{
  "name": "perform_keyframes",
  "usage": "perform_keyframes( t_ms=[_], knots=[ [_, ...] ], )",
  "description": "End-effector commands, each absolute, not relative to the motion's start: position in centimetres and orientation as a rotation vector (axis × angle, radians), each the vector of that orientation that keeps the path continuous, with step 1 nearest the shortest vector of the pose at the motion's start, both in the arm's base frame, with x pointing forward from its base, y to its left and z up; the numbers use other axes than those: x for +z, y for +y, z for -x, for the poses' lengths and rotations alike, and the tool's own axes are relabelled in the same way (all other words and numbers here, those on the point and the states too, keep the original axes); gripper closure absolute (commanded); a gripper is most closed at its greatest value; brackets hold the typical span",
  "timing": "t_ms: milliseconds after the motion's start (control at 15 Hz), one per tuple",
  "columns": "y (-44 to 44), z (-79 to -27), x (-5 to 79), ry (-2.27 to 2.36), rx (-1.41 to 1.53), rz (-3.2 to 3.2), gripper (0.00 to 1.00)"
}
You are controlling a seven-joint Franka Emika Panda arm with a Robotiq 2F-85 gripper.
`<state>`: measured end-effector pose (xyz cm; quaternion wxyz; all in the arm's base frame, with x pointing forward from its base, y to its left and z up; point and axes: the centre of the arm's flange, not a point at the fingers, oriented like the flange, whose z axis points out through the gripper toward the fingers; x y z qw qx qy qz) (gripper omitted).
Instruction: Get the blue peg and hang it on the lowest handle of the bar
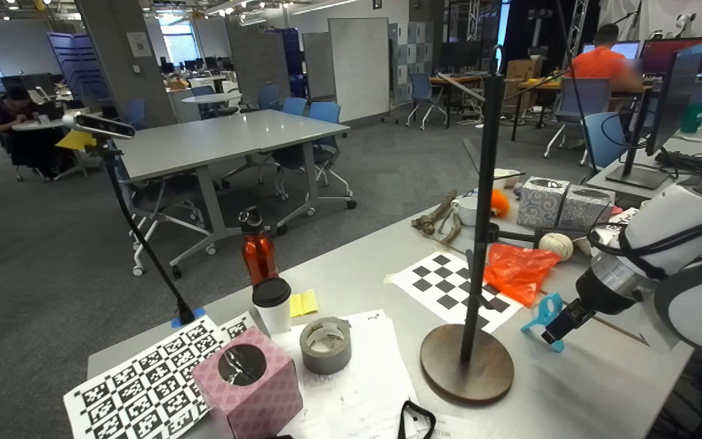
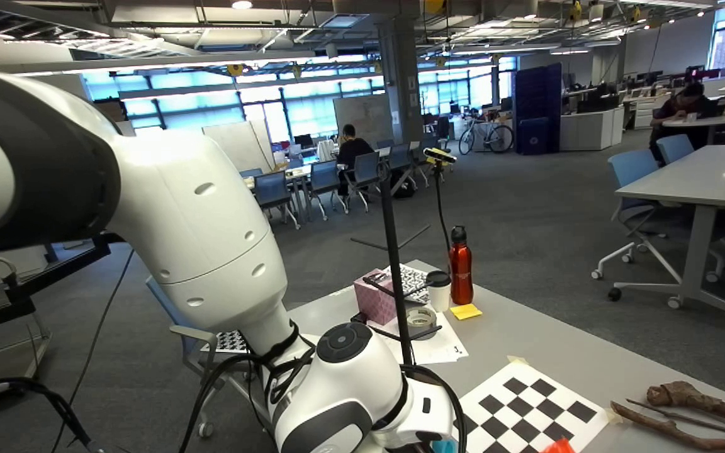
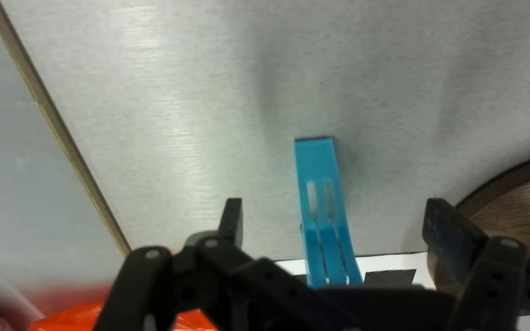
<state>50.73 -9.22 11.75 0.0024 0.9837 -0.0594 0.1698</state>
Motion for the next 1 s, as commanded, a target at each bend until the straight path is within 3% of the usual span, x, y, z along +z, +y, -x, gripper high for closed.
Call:
perform_keyframes(
  t_ms=[0,133,200,333,733,933],
  knots=[
    [-9.83,-51.82,10.95,-0.148,0.578,-3.072,0.0],
    [-9.9,-51.94,10.77,-0.144,0.577,-3.07,0.05],
    [-9.94,-51.94,10.7,-0.144,0.577,-3.07,0.26],
    [-10.08,-51.99,10.61,-0.147,0.575,-3.069,0.31],
    [-10.46,-52.25,10.46,-0.152,0.577,-3.064,0.78],
    [-10.5,-52.25,10.58,-0.151,0.579,-3.06,0.97]
  ],
)
